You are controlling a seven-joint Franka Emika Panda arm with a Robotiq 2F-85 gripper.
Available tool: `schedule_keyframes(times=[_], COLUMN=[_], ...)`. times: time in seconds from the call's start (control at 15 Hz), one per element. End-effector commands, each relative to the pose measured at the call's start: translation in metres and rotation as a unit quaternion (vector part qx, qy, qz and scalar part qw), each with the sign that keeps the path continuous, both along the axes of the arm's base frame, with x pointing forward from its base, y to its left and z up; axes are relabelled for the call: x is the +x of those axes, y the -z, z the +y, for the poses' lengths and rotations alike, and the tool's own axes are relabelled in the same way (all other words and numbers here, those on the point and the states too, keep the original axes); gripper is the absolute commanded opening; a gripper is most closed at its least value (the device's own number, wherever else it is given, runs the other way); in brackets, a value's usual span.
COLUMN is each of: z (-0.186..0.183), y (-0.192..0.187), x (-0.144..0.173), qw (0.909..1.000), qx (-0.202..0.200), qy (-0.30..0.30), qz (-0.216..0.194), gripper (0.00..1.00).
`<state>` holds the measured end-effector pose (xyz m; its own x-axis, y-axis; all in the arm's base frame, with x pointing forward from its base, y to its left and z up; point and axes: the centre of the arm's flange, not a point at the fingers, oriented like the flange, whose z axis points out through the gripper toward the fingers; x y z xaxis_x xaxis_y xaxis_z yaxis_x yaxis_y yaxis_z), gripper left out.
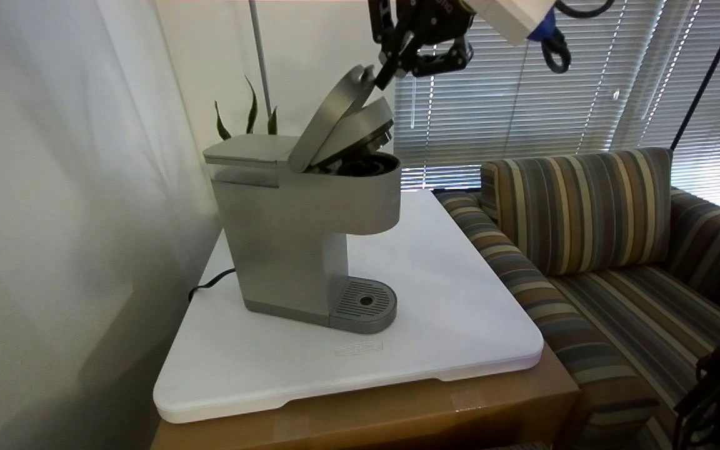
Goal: Open the grey coffee maker
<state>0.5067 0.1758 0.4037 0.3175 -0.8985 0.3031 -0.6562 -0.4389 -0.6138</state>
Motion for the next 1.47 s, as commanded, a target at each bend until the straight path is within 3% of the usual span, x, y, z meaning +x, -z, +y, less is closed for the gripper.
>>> schedule_keyframes(times=[0.0,0.73,0.8,0.87,1.07,1.13,1.2,1.27,1.4], z=[-0.003,-0.004,-0.005,-0.007,-0.012,-0.003,-0.004,-0.004,-0.005], y=[-0.013,-0.032,-0.032,-0.032,-0.034,-0.025,-0.023,-0.022,-0.029], x=[0.009,0.03,0.032,0.034,0.037,0.029,0.031,0.031,0.03], qw=[0.9994,0.9972,0.9976,0.998,0.9991,0.9988,0.9989,0.9989,0.9992], qx=[0.006,0.038,0.037,0.035,0.03,0.032,0.032,0.032,0.026], qy=[-0.008,-0.03,-0.029,-0.027,-0.023,-0.017,-0.018,-0.018,-0.016], qz=[-0.035,-0.057,-0.051,-0.045,-0.022,-0.033,-0.029,-0.028,-0.026], gripper=[0.0,0.0,0.26,0.27,0.47,0.29,0.37,0.69,0.73])
